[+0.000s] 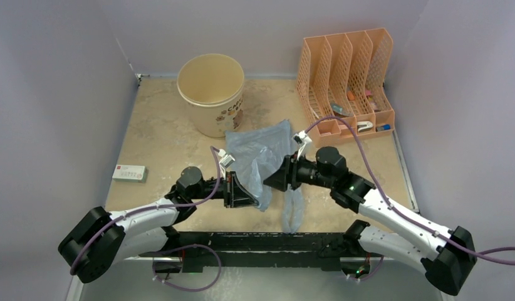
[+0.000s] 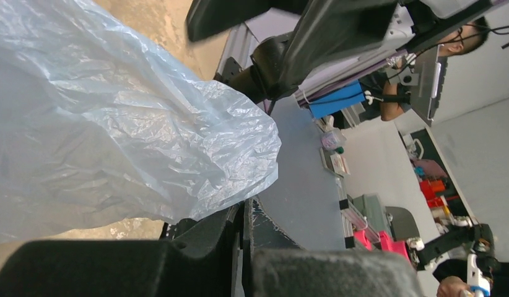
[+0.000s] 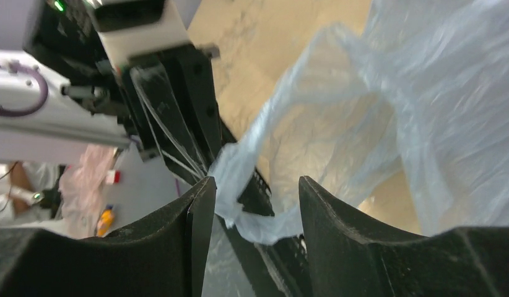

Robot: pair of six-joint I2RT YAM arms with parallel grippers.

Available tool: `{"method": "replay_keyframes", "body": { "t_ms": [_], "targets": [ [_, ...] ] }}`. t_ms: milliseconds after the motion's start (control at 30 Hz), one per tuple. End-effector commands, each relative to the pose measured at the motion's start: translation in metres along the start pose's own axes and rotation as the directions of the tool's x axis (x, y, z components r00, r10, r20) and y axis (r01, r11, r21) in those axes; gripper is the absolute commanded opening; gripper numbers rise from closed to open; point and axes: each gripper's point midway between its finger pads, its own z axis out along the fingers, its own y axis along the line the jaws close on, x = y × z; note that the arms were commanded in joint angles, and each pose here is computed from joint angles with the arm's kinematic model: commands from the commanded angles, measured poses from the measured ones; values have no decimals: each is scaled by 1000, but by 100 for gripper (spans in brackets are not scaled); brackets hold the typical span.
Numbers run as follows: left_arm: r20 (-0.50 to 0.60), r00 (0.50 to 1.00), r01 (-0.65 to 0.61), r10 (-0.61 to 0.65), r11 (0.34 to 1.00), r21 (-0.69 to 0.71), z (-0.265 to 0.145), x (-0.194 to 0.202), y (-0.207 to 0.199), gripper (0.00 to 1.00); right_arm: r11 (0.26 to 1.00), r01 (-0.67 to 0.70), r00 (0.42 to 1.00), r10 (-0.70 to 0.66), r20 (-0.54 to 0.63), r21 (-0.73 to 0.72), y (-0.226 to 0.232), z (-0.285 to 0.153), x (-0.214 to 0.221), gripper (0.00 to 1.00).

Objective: Put the trash bags into the trash bin

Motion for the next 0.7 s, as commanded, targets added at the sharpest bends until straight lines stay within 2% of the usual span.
{"method": "replay_keyframes", "body": {
  "t_ms": [0,100,200,400,500,567,667],
  "targets": [
    [-10,996,-85,87,989,121,1,-6,-22,0,975,-62,997,53,-47,-213,28,-1,18,55],
    [-33,996,-82,88,987,141,1,-3,-24,0,926,-148,988,150,-23,-347,52,2,5,55],
    [-36,995,-84,90,987,140,0,-3,-25,0,897,-109,993,113,-16,-429,69,8,-8,54],
    [-16,995,-93,96,988,124,-3,-8,-23,0,901,-144,989,120,-84,-408,65,21,-2,30],
    [1,995,-102,103,988,120,-6,-14,-24,0,912,-148,989,127,-79,-382,60,25,-4,10],
    [6,994,-106,106,987,117,-9,-16,-23,0,922,-168,986,154,-66,-349,55,26,-5,0],
    [6,995,-100,100,989,105,-13,-18,-20,0,943,-172,981,191,37,-285,48,25,-25,0]
  ]
}}
